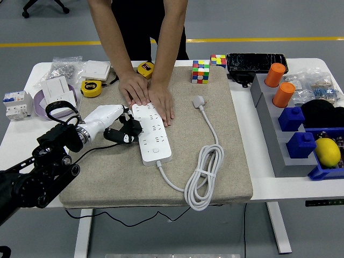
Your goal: Pick up the plug,place it near the board,insert it into the board,press the button
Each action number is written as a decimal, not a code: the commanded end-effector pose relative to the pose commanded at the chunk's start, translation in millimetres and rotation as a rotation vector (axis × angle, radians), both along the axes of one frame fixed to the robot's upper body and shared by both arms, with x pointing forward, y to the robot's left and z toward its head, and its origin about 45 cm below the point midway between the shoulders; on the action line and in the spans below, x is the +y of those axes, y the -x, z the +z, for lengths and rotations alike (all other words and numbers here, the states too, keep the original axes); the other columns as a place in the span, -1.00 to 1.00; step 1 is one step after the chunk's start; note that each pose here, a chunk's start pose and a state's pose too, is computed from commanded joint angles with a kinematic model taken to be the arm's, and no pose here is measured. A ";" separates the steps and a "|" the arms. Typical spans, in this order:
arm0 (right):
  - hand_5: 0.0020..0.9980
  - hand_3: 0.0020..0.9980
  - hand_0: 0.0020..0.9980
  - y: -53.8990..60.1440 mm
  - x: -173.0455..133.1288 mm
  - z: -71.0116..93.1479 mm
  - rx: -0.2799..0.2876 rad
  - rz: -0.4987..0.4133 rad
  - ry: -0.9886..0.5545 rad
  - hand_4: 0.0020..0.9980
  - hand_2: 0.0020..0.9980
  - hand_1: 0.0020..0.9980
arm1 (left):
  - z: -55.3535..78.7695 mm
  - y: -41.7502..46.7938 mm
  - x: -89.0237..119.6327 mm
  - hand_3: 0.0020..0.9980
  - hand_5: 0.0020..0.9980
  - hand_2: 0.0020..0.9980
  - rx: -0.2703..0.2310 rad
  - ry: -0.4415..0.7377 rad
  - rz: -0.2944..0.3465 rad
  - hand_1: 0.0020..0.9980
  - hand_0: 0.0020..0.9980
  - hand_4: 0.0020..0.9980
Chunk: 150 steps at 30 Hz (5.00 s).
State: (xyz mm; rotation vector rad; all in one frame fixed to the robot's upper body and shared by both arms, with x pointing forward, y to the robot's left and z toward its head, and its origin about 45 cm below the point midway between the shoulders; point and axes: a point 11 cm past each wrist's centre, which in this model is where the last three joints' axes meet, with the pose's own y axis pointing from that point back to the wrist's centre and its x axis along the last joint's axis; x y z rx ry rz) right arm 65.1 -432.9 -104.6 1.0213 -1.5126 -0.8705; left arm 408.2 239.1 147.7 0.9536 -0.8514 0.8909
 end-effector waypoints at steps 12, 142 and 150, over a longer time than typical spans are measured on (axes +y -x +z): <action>0.99 0.50 0.58 0.3 -2.0 0.8 -0.006 -0.001 0.017 1.00 0.42 0.40 | -1.0 0.4 1.3 0.02 -0.99 -0.02 0.015 0.003 -0.001 0.18 0.17 0.07; 0.97 0.50 0.58 6.0 0.8 -1.2 0.009 0.003 0.005 1.00 0.41 0.39 | -29.9 99.9 -51.2 0.73 1.00 0.85 0.014 0.534 0.134 0.96 1.00 1.00; 0.97 0.50 0.58 4.2 0.6 -0.8 0.004 0.000 0.005 1.00 0.41 0.39 | -28.7 98.7 -62.3 0.74 1.00 0.85 0.017 0.516 0.093 0.96 1.00 1.00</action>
